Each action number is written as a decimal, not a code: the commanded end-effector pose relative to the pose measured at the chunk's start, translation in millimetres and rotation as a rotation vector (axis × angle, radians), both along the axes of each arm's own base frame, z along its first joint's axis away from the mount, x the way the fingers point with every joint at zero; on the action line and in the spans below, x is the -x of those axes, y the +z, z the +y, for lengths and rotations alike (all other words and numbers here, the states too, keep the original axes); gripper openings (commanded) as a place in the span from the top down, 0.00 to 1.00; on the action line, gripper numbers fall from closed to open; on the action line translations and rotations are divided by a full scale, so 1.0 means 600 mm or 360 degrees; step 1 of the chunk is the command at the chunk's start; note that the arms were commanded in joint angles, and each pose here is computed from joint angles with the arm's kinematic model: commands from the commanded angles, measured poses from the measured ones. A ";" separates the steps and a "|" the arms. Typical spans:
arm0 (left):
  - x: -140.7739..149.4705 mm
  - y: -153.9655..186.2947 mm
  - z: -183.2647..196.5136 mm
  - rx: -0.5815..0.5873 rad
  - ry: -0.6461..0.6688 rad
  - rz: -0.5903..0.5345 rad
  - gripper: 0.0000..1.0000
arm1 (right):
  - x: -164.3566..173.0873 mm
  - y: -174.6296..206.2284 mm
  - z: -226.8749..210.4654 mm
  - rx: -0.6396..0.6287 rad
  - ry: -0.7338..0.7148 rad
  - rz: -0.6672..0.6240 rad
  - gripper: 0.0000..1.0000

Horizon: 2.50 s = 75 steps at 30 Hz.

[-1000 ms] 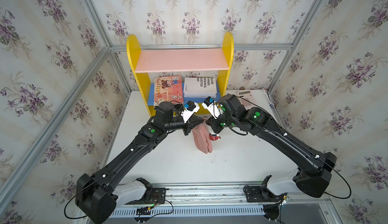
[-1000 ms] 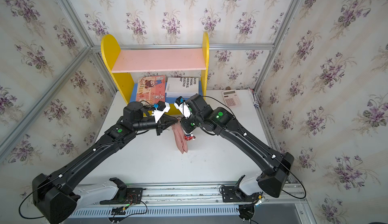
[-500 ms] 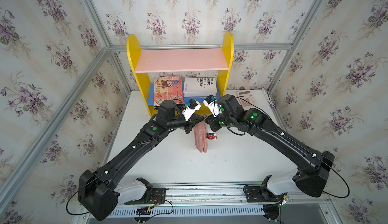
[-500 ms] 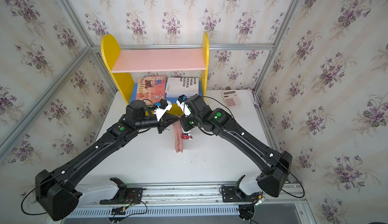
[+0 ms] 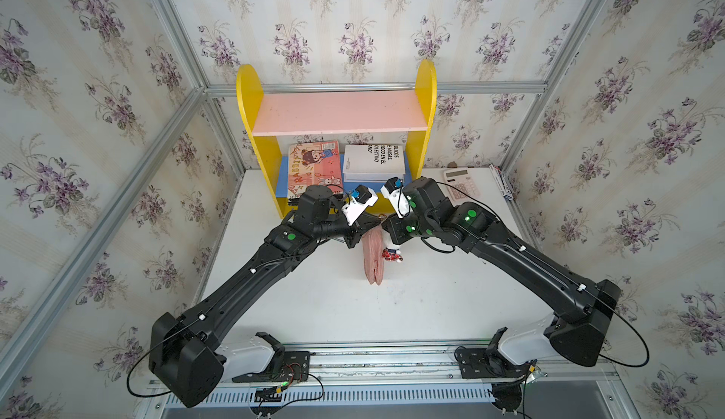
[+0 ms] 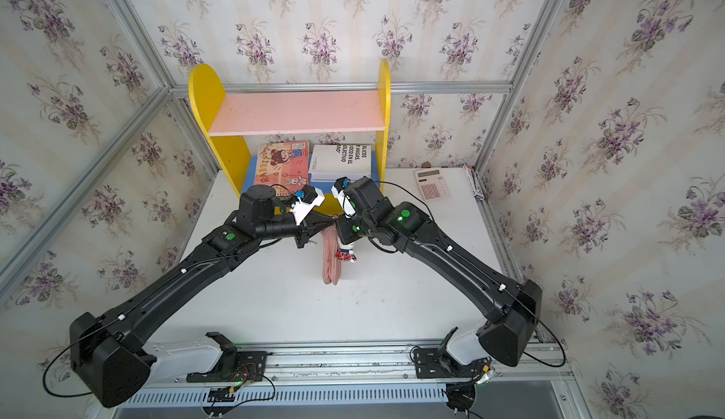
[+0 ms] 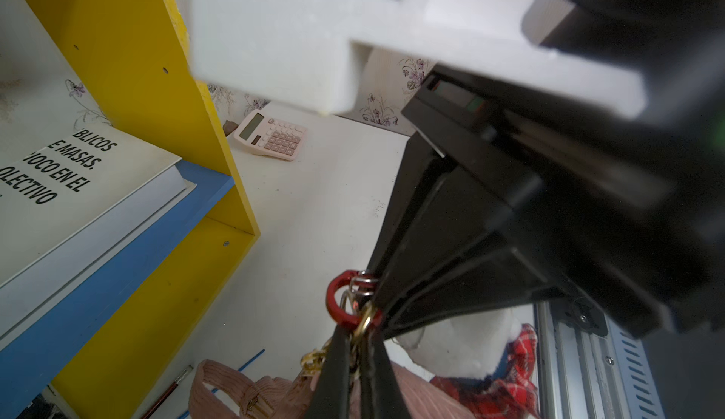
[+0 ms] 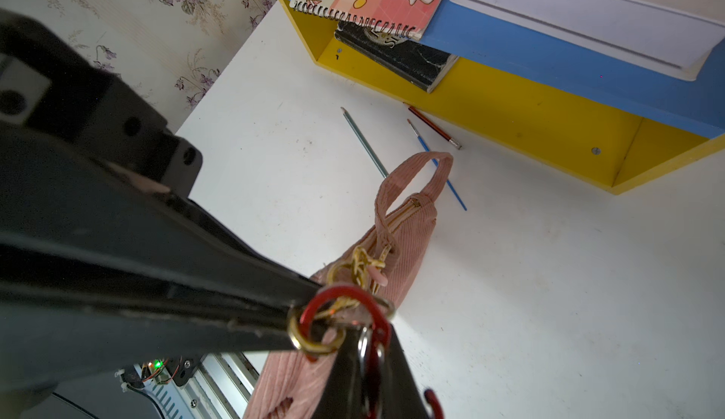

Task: Remove the decoration from the bag
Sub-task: Remove the decoration item from the bag.

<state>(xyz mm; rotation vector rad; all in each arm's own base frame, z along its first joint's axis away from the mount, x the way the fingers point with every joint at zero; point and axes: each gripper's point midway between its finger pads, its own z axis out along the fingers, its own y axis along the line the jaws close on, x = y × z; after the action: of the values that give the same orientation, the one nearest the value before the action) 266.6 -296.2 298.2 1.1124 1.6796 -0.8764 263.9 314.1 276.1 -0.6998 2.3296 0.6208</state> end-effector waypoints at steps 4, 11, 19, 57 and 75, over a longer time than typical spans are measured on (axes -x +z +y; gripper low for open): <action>0.026 0.021 -0.020 0.0043 -0.0189 -0.0095 1.00 | 0.003 0.052 0.059 -0.0301 0.0181 -0.0051 1.00; 0.039 0.017 -0.016 -0.0073 -0.0271 -0.0253 1.00 | 0.023 0.028 0.053 -0.0273 0.0280 0.0085 1.00; 0.038 0.004 -0.029 -0.0222 -0.0265 -0.0380 1.00 | 0.011 0.032 0.056 -0.0320 0.0234 0.0108 1.00; 0.027 -0.016 -0.031 -0.0282 -0.0218 -0.0206 0.98 | -0.044 0.055 0.047 -0.0336 0.0044 -0.0067 1.00; 0.023 -0.014 -0.030 -0.0129 -0.0173 -0.0104 0.97 | -0.061 0.031 0.024 -0.0393 -0.0060 0.0039 1.00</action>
<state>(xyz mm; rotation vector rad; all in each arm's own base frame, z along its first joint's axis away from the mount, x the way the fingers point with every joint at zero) 275.1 -302.1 286.6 1.2216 1.6743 -0.7087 275.0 313.4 266.2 -0.6037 2.3864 0.8407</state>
